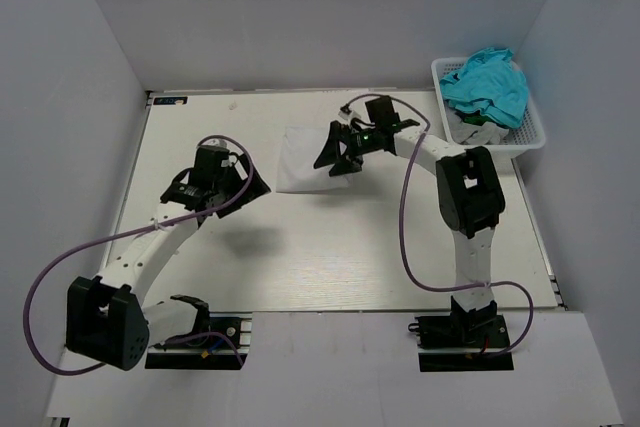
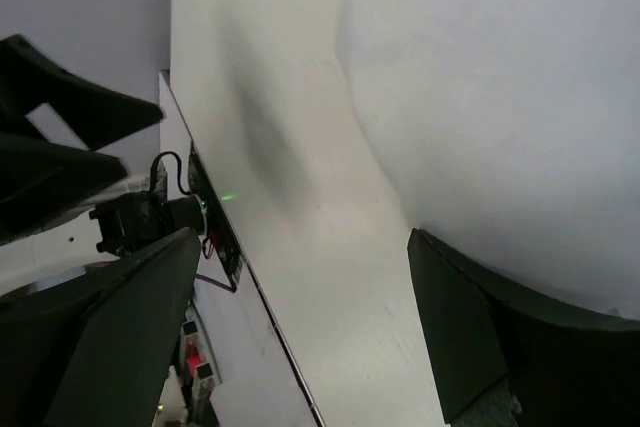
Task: Fold and stack the t-shirts
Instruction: Smooth out wrinkles on the folded tshirt
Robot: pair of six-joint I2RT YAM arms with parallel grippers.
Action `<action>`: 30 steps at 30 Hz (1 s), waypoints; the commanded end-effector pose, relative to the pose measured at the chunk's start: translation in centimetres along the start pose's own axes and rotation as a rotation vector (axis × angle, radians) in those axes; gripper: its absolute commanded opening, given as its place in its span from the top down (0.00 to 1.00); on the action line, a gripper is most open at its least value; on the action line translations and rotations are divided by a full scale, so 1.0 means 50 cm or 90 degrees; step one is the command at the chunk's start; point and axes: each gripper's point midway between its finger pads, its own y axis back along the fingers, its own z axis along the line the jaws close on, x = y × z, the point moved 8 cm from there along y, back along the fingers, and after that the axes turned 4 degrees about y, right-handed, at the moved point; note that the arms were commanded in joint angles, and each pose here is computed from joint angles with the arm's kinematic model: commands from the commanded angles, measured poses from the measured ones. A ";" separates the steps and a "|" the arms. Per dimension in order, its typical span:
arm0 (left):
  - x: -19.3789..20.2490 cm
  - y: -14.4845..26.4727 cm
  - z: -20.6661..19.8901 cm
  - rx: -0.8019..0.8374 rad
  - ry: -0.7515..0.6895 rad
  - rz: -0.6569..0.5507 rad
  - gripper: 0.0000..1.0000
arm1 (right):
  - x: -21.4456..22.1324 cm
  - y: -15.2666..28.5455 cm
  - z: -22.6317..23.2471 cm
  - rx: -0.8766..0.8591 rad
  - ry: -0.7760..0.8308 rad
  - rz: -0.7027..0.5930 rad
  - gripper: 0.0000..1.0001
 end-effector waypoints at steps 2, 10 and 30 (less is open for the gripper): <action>-0.003 0.026 -0.003 -0.004 -0.002 -0.011 0.01 | 0.027 -0.011 -0.105 0.029 -0.061 -0.028 0.10; -0.014 0.036 -0.002 -0.020 0.003 -0.020 0.01 | 0.118 -0.025 -0.234 0.111 -0.160 0.030 0.10; -0.141 -0.201 -0.138 0.053 -0.155 0.024 0.01 | -0.001 0.179 0.090 0.009 0.239 -0.092 0.10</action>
